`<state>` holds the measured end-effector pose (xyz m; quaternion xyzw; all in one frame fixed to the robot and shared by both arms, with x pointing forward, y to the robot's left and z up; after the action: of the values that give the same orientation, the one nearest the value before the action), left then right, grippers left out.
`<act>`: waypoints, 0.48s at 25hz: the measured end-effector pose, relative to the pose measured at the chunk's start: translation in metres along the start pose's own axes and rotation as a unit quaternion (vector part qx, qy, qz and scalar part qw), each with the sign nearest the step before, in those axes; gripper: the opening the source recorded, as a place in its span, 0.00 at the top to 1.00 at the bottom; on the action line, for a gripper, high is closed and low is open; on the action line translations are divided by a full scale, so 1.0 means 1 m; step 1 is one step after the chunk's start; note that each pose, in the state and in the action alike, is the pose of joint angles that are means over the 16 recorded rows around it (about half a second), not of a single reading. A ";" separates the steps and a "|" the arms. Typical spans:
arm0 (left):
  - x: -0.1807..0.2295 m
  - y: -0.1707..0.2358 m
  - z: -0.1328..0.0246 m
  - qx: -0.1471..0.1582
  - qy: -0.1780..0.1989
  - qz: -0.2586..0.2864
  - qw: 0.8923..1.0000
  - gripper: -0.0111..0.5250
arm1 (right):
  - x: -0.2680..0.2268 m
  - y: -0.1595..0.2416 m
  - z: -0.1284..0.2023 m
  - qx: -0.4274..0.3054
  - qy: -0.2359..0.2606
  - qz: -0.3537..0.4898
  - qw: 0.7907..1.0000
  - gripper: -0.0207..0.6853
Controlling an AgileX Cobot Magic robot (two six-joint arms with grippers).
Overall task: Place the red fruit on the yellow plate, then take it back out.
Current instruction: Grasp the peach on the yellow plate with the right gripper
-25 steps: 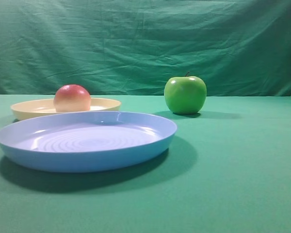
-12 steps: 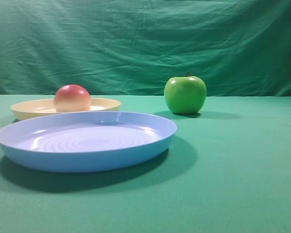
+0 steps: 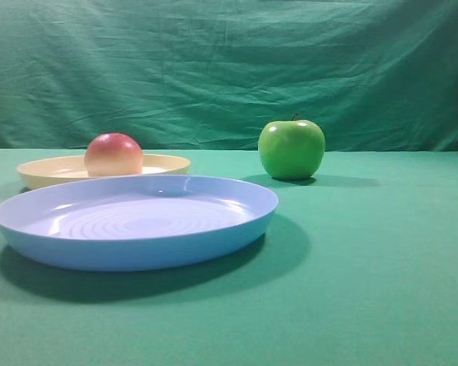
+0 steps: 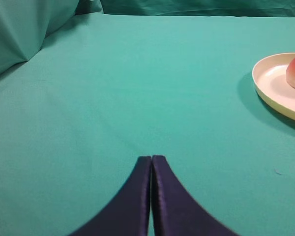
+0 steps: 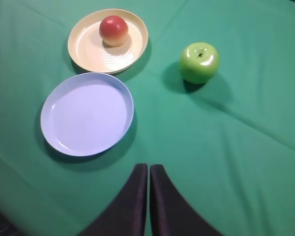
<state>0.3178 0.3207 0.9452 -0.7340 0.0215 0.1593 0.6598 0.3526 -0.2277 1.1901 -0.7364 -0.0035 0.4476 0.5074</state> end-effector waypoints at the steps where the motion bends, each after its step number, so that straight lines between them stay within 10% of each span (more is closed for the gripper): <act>1: 0.000 0.000 0.000 0.000 0.000 0.000 1.000 0.98 | -0.007 0.004 0.002 -0.004 0.007 -0.005 1.000 0.97; 12: 0.000 0.000 0.000 0.000 0.000 0.000 1.000 0.98 | -0.051 0.039 0.013 -0.026 0.075 -0.074 0.994 0.97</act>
<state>0.3178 0.3207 0.9452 -0.7340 0.0215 0.1593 0.6598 0.2959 -0.2602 1.1928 -0.7785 -0.0321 0.3521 0.5187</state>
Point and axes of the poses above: a point on each arm's last joint axis where the gripper is mounted, x pointing out along that axis toward the gripper, z along the wrist's bending axis when the last joint is at zero, y = z × x, the point moved 3 cm from there along x, pointing out along that axis toward the gripper, and after that the axes turned 5 degrees about -x, right-handed, at the moved point
